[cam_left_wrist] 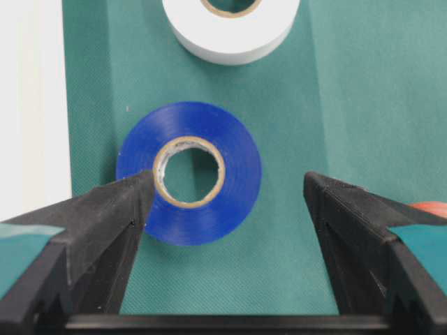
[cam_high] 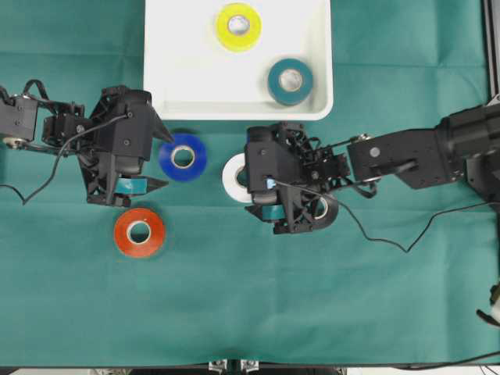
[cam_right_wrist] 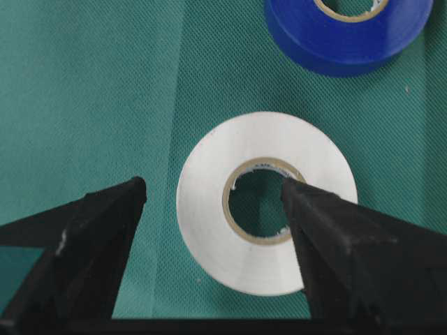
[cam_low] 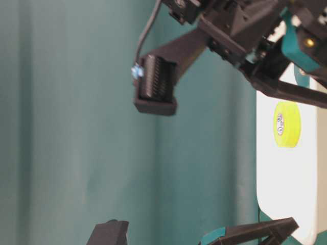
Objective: Put the tape alternately from left to right into the white case.
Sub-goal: 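Move the right gripper over the white tape roll and lower it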
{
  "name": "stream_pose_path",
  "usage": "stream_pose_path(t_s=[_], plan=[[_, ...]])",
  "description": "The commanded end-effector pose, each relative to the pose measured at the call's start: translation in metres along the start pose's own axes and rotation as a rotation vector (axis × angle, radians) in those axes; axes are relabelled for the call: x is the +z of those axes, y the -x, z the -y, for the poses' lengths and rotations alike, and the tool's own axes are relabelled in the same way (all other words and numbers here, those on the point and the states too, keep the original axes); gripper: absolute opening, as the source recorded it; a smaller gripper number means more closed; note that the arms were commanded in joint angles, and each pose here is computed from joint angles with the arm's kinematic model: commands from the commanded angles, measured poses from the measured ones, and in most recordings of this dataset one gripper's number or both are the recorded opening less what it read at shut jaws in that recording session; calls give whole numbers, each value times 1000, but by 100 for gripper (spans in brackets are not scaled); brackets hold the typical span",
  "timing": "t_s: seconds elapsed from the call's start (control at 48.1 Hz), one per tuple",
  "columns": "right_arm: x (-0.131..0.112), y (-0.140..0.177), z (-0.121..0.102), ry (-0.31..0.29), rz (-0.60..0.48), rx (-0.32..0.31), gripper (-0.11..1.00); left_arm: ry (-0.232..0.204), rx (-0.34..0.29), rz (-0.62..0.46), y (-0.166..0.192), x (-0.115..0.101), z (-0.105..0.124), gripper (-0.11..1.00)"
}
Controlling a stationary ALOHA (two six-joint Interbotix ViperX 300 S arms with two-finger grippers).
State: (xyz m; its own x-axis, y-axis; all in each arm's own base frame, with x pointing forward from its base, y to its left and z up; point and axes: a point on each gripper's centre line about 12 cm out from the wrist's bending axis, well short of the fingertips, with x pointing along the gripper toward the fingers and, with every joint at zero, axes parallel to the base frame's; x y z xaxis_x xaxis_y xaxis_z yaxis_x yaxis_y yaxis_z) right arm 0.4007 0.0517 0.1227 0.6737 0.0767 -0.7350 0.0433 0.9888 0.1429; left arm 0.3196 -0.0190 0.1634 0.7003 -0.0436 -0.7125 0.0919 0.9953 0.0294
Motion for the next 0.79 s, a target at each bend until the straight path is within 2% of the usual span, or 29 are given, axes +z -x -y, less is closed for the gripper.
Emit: stream_pose_path(t_s=[0.0,0.562,0.77], plan=[[11,2,-3,1,32,9,81,-2,-2,38,6,9,1,87],[-7,-19,5,-10,-35,-13,81,0,-1,45,6,11,1,87],[-7,-20,5,-17,-35,-14,81,6,-2,46,6,12,1,87]])
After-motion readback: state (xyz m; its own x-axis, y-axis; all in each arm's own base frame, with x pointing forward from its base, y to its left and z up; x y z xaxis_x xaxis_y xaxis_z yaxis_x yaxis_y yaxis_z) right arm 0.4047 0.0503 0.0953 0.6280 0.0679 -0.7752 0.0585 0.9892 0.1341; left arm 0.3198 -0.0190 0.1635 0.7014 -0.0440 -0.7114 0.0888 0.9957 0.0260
